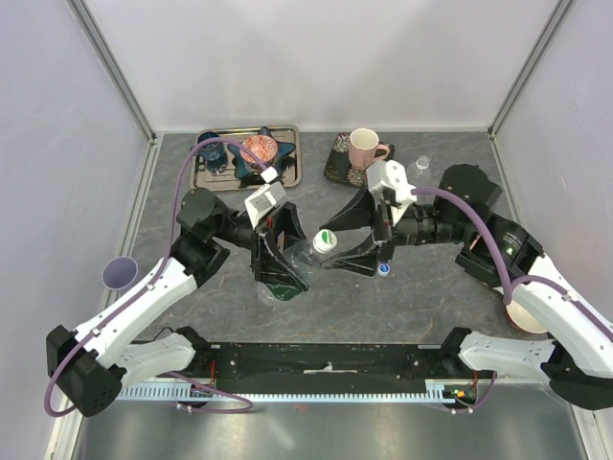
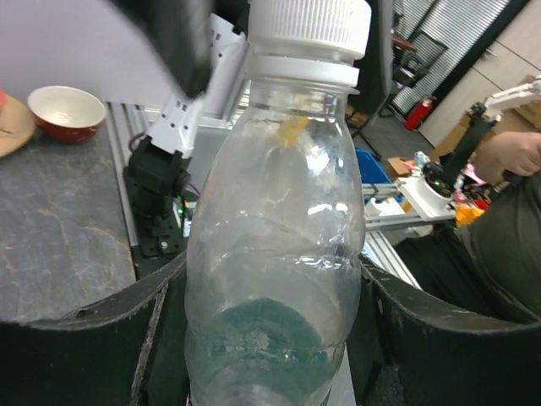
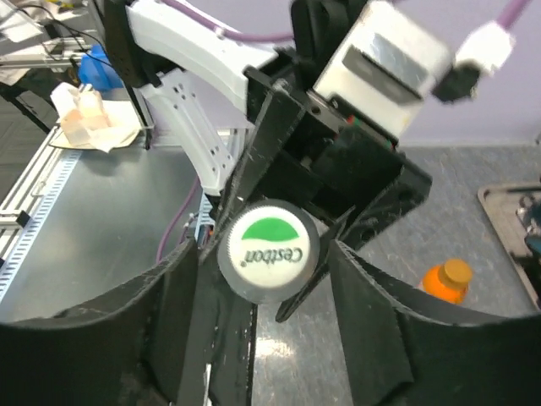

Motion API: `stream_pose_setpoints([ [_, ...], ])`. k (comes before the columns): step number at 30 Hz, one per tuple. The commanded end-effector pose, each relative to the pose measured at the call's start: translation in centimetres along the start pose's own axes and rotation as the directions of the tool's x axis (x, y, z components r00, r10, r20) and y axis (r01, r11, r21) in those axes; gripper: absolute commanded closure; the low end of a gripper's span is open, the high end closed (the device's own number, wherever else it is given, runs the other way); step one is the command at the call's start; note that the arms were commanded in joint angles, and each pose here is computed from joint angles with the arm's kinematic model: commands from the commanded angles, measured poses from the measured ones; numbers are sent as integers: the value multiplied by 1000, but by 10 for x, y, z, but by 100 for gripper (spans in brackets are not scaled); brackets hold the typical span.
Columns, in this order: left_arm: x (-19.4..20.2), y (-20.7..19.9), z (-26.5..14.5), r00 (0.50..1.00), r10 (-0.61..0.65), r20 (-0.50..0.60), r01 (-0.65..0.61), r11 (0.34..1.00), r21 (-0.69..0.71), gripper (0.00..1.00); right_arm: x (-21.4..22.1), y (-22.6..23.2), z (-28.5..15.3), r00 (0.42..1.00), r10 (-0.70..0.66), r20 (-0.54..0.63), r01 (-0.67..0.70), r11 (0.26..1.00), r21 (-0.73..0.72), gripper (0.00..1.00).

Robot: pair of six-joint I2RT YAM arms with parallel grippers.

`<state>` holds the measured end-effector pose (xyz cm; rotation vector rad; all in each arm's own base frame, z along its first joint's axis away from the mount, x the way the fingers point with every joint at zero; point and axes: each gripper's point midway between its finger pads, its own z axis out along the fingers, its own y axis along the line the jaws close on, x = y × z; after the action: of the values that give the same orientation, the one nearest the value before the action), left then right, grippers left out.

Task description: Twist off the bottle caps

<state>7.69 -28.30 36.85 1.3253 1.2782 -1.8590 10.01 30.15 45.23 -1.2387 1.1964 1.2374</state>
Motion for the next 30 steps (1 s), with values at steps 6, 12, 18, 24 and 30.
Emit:
stream_pose_setpoints([
  [6, -20, 3, -6, 979, 199, 40, -191, 969, -156, 51, -18, -36, -11, 992, 117, 36, -123, 956, 268, 11],
  [12, -28, 22, -14, 966, 251, 63, -219, 922, -319, 52, -56, -47, -19, 982, 119, 144, -163, 923, 349, 2],
  [18, -54, 65, -45, 921, 370, 123, -211, 739, -640, 51, -85, -67, -24, 940, 188, 284, -301, 850, 433, 2],
  [24, -60, 99, -85, 883, 468, 39, -182, 417, -890, 52, -72, -104, -25, 874, 287, 392, -471, 699, 538, 2],
  [30, -54, 114, -108, 877, 475, -70, -173, 178, -969, 53, -53, -123, -3, 849, 381, 367, -529, 642, 556, 3],
])
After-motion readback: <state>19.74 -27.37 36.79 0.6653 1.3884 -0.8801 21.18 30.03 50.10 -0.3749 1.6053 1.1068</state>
